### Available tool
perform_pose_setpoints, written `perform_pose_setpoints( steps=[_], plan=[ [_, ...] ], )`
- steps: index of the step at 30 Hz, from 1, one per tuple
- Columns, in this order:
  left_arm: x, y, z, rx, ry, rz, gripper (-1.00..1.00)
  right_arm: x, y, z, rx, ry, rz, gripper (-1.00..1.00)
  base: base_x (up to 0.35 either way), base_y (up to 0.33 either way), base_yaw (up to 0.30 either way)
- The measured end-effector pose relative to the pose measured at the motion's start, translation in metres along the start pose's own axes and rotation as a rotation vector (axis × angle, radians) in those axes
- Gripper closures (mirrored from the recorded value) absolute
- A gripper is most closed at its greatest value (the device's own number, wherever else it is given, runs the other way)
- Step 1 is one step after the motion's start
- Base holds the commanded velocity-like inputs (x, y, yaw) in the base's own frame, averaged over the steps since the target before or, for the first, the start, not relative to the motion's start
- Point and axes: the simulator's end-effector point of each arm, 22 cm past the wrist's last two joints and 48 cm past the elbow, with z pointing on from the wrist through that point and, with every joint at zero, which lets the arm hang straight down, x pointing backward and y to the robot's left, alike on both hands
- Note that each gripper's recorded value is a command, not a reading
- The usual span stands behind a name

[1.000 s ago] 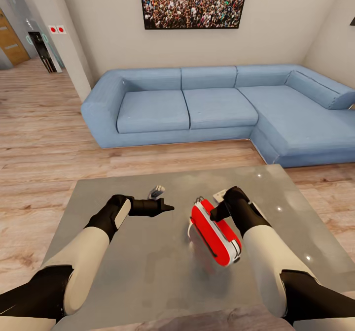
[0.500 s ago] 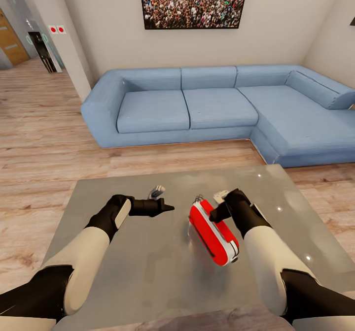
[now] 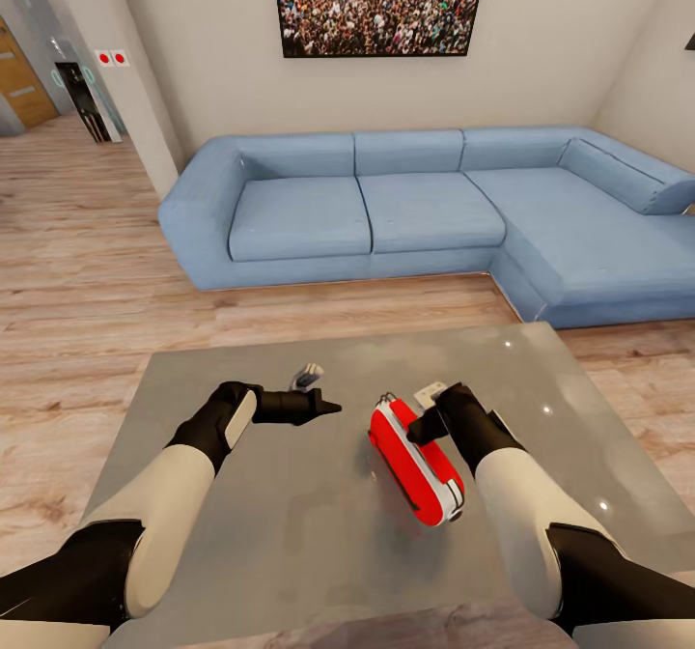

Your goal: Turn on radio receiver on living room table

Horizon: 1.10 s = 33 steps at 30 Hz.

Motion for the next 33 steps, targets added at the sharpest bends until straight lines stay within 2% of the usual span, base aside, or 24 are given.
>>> perform_pose_setpoints(
  steps=[13, 33],
  plan=[
    [0.000, 0.000, 0.000, 0.000, -0.001, 0.001, 1.00, 0.005, 0.010, 0.008, -0.024, -0.006, -0.021, 1.00, 0.000, 0.000, 0.000],
    [0.000, 0.000, 0.000, 0.001, -0.002, 0.002, 1.00, 0.005, 0.011, 0.011, -0.027, -0.017, -0.047, 1.00, 0.000, 0.000, 0.000]
  ],
)
